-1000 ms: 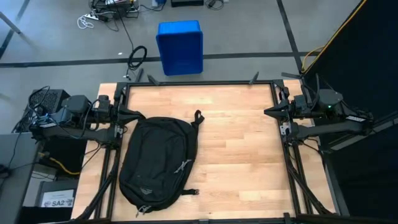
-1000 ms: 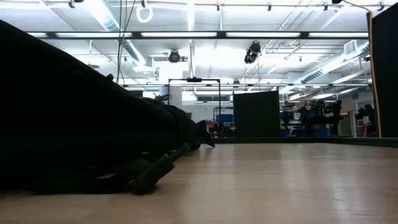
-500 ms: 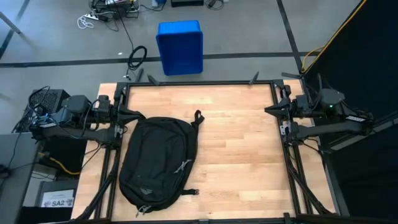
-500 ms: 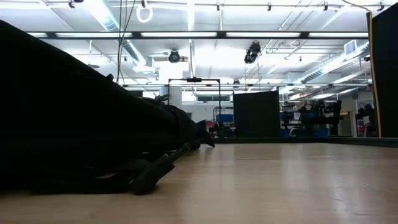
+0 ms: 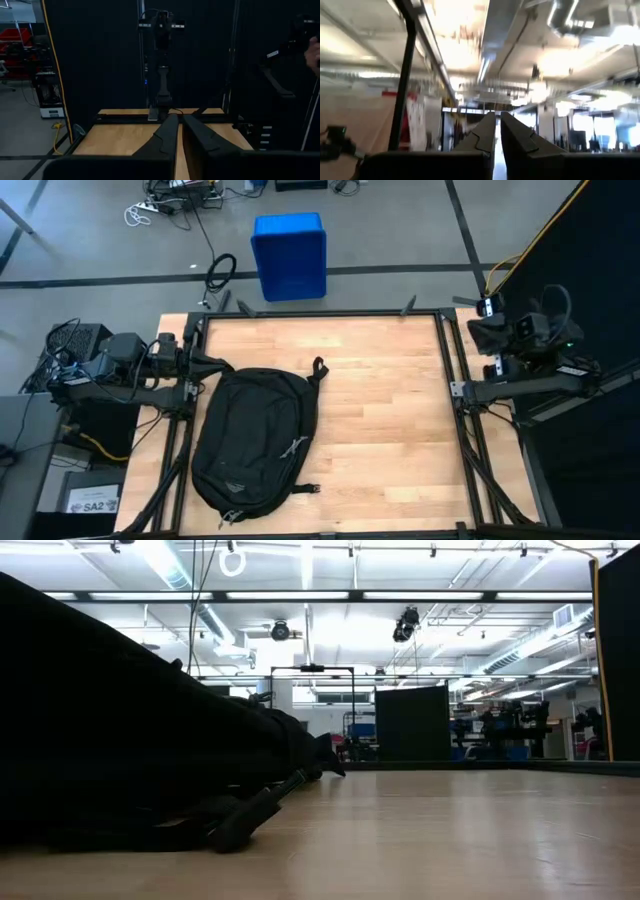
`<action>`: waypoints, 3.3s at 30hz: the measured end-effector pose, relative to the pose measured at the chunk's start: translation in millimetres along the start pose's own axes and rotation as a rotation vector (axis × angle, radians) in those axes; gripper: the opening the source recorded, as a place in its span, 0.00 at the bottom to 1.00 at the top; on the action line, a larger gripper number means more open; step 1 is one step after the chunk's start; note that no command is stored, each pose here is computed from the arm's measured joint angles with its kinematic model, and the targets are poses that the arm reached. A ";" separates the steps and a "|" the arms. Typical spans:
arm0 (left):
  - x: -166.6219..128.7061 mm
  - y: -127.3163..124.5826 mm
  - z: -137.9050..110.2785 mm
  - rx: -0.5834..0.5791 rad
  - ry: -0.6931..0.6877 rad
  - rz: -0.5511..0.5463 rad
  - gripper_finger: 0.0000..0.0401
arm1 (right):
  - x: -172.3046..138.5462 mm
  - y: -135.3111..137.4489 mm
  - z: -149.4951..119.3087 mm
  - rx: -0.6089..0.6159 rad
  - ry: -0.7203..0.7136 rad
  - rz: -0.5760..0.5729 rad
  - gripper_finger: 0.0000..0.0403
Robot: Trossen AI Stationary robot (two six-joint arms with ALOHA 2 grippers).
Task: Unpack backpack
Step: Open the black backpack
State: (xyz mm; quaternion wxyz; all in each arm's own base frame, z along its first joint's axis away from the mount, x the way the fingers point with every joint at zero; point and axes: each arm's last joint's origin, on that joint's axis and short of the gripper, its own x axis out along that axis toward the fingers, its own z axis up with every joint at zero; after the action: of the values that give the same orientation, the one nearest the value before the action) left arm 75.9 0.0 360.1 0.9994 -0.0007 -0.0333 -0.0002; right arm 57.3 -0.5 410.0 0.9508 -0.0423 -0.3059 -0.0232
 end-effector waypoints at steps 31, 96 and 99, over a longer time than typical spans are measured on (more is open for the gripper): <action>0.0 0.0 0.0 0.000 0.000 0.000 0.00 | 173.7 7.2 -188.5 -0.187 0.450 -0.067 0.10; -0.2 0.0 4.6 0.000 -0.048 0.000 0.00 | 108.8 8.8 -416.0 -0.131 1.348 -0.319 0.00; -0.2 0.0 4.6 0.000 -0.048 0.000 0.00 | 108.4 -0.1 -409.4 -0.160 1.370 -0.340 0.00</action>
State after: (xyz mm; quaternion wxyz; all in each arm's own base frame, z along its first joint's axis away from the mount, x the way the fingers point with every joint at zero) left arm 75.4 0.0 364.7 0.9984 -0.0006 -0.0572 -0.0002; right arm 382.6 -41.3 142.0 0.9065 -0.0396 0.3613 -0.2150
